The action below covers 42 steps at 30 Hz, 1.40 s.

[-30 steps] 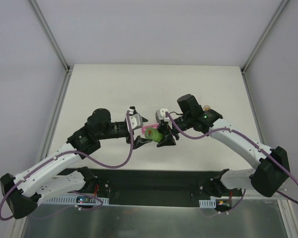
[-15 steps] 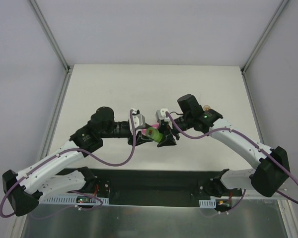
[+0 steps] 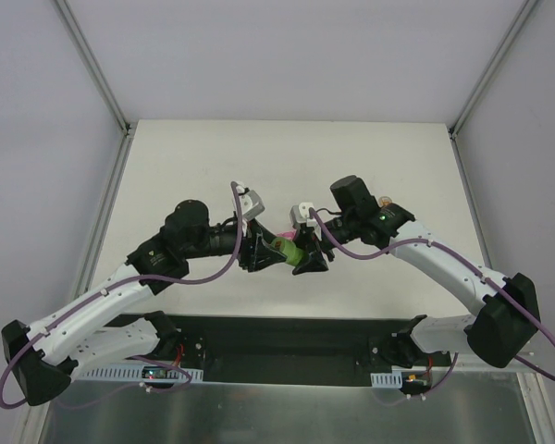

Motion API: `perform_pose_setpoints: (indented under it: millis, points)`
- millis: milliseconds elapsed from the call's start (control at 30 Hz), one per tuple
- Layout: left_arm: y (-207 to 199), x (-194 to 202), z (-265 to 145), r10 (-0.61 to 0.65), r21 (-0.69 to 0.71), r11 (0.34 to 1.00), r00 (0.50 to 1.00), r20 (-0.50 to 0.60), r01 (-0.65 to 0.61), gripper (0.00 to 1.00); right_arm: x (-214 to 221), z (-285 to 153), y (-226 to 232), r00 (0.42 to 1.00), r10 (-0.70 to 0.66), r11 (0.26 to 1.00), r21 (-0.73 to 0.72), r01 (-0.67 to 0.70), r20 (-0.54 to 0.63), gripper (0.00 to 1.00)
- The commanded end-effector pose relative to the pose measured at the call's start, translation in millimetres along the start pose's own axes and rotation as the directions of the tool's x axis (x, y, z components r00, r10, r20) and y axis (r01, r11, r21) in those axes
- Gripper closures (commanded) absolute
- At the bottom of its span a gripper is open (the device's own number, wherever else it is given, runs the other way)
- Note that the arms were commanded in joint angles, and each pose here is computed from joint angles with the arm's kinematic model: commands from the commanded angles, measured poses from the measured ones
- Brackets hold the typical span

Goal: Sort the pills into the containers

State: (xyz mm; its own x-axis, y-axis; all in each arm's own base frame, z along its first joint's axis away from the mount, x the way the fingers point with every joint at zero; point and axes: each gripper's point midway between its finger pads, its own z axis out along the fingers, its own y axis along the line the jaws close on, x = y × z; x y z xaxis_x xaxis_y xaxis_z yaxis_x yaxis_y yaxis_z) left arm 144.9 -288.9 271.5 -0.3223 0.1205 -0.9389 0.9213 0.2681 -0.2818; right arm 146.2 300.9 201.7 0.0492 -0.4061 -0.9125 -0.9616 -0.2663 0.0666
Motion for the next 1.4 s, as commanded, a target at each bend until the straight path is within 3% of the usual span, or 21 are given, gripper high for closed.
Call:
perform_pose_setpoints:
  millis: [0,133,467,633,767,867,967,1067,1100,1133,1233,1367]
  points:
    - [-13,-45,-10,-0.146,-0.002,0.989,0.981,0.127,0.148,1.0,-15,0,0,0.997,-0.066,0.998,-0.012,0.066,0.038,0.92]
    - [-10,-49,-12,-0.228,-0.032,0.972,0.963,0.142,0.234,1.0,-15,-1,-1,0.997,-0.063,0.998,-0.008,0.063,0.036,0.92]
    - [0,-51,-35,-0.194,-0.115,0.968,0.959,0.208,0.221,1.0,-16,-1,-2,0.997,-0.065,0.998,0.0,0.065,0.034,0.92]
    - [15,-30,-46,-0.225,-0.173,0.95,0.954,0.199,0.26,1.0,-16,-3,-3,0.998,-0.057,0.998,0.001,0.057,0.038,0.92]
    - [43,-1,-59,-0.264,-0.3,0.902,0.947,0.184,0.31,1.0,-16,-6,-6,0.998,-0.049,0.999,0.016,0.049,0.038,0.92]
    - [77,28,-67,-0.323,-0.425,0.832,0.934,0.152,0.357,1.0,-15,-9,-11,0.999,-0.038,0.999,0.036,0.036,0.039,0.92]
    - [114,73,-80,-0.45,-0.587,0.706,0.891,0.062,0.397,1.0,-15,-12,-15,0.999,-0.032,0.998,0.054,0.029,0.042,0.92]
    - [154,112,-103,-0.541,-0.777,0.541,0.84,-0.03,0.321,1.0,-14,-16,-21,0.999,-0.02,0.997,0.076,0.017,0.042,0.92]
    - [163,118,-108,-0.553,-0.806,0.516,0.831,-0.053,0.291,1.0,-13,-17,-23,0.999,-0.018,0.996,0.084,0.014,0.041,0.92]
    - [177,120,-118,-0.559,-0.854,0.449,0.828,-0.041,0.261,1.0,-13,-18,-24,0.999,-0.014,0.996,0.089,0.011,0.041,0.92]
    - [204,132,-129,-0.59,-0.923,0.336,0.806,-0.051,0.187,1.0,-8,-21,-33,0.999,0.011,0.993,0.116,-0.015,0.039,0.92]
    - [233,157,-130,-0.645,-0.951,0.273,0.761,-0.069,0.145,1.0,4,-26,-50,0.998,0.059,0.983,0.175,-0.061,0.016,0.92]
